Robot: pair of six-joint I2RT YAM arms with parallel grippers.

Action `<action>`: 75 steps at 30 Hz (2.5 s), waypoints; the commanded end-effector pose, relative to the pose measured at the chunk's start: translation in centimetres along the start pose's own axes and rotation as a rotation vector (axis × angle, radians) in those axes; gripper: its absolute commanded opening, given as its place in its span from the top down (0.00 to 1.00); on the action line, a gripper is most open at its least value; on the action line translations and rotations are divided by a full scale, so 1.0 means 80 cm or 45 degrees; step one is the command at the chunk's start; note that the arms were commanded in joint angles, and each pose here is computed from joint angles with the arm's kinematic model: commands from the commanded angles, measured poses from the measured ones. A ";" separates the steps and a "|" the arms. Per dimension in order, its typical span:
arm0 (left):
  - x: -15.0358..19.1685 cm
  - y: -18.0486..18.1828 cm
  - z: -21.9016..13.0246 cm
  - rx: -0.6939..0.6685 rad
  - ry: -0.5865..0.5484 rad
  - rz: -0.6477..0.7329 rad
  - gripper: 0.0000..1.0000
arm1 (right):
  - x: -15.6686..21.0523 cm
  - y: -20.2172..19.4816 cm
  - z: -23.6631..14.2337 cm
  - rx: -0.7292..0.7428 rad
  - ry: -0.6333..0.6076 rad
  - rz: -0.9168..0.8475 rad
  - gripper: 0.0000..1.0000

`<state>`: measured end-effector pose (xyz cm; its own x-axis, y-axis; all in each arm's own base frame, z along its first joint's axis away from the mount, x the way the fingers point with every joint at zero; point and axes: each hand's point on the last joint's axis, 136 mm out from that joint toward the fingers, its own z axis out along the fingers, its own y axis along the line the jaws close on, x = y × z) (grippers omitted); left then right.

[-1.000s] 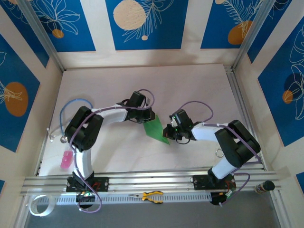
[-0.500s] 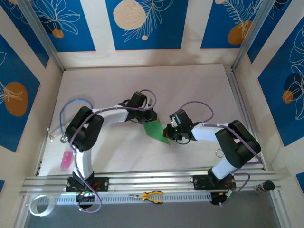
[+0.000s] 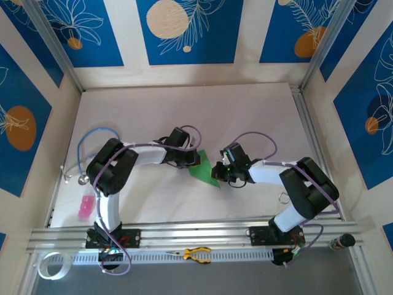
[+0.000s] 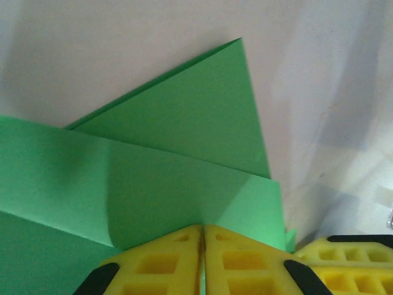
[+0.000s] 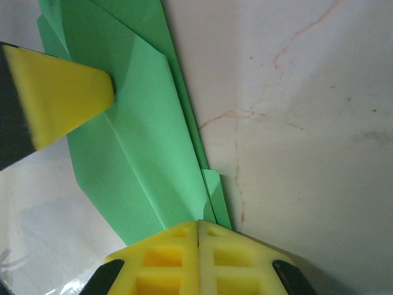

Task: Fold a paper plane with a square sheet of paper (pick it up from the middle)
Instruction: Fourth fold the wing at the center of the table.

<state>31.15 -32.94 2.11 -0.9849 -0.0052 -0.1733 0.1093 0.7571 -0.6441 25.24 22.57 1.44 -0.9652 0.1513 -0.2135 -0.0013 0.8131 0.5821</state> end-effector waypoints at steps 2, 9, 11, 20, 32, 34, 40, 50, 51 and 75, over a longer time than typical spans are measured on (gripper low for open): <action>0.011 0.022 0.012 -0.076 0.024 -0.009 0.89 | 0.025 -0.022 -0.007 0.103 0.088 0.027 1.00; 0.013 0.026 0.013 -0.109 0.046 -0.004 0.89 | 0.004 0.040 -0.023 -0.125 0.053 -0.106 1.00; 0.012 0.024 0.013 -0.103 0.046 -0.006 0.89 | 0.004 0.050 -0.018 -0.175 0.078 -0.092 1.00; 0.008 0.021 0.015 -0.089 0.045 -0.012 0.89 | -0.014 0.063 0.017 -0.203 0.114 -0.035 1.00; 0.010 0.022 0.016 -0.089 0.048 -0.010 0.89 | 0.008 0.017 0.039 -0.059 0.185 0.001 1.00; 0.010 0.026 0.016 -0.099 0.049 -0.013 0.89 | 0.020 0.008 0.036 -0.064 0.195 0.026 1.00; 0.013 0.032 0.017 -0.111 0.056 -0.021 0.90 | 0.041 0.008 0.018 -0.124 0.214 0.038 1.00; 0.015 0.039 0.018 -0.127 0.058 -0.035 0.91 | 0.071 -0.023 -0.011 -0.070 0.193 0.013 1.00; 0.015 0.039 0.018 -0.126 0.059 -0.034 0.91 | 0.076 -0.027 -0.014 -0.062 0.196 0.012 1.00; 0.017 0.055 0.011 -0.166 0.048 -0.114 0.91 | 0.050 -0.009 -0.067 -0.221 0.119 0.328 0.70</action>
<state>31.28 -33.23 2.00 -0.9872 -0.0057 -0.1592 0.1006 0.7528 -0.6505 20.29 18.49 3.53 -0.9560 0.2914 -0.0349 0.1881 0.6995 0.6895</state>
